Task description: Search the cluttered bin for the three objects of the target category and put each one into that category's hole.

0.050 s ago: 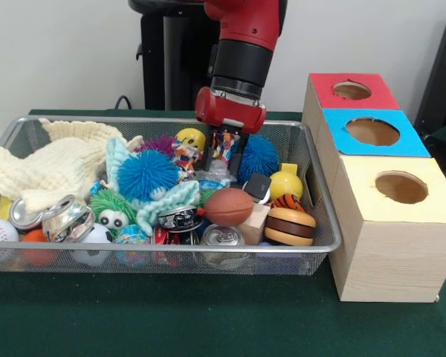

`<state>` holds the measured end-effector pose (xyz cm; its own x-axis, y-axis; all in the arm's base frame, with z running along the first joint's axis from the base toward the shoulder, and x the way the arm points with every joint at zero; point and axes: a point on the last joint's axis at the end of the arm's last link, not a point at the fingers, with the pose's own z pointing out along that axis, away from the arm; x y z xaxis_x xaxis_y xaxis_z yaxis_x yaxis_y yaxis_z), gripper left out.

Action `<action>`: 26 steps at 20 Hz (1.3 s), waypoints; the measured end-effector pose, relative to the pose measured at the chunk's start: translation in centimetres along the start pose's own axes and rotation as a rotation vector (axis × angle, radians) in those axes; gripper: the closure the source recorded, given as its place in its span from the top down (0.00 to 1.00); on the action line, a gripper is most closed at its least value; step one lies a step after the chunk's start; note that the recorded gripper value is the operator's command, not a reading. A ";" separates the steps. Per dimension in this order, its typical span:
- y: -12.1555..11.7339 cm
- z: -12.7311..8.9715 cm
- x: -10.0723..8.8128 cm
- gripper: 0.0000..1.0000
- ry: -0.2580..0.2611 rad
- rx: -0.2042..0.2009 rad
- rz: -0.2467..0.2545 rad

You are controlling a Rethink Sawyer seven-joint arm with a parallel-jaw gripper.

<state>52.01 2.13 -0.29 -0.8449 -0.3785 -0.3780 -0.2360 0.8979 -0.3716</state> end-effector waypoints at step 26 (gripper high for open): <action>-4.1 -0.8 -3.9 0.00 -0.160 0.020 0.125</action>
<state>55.93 0.14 3.35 -0.7792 -0.2970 -0.5519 -0.1232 0.9360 -0.3297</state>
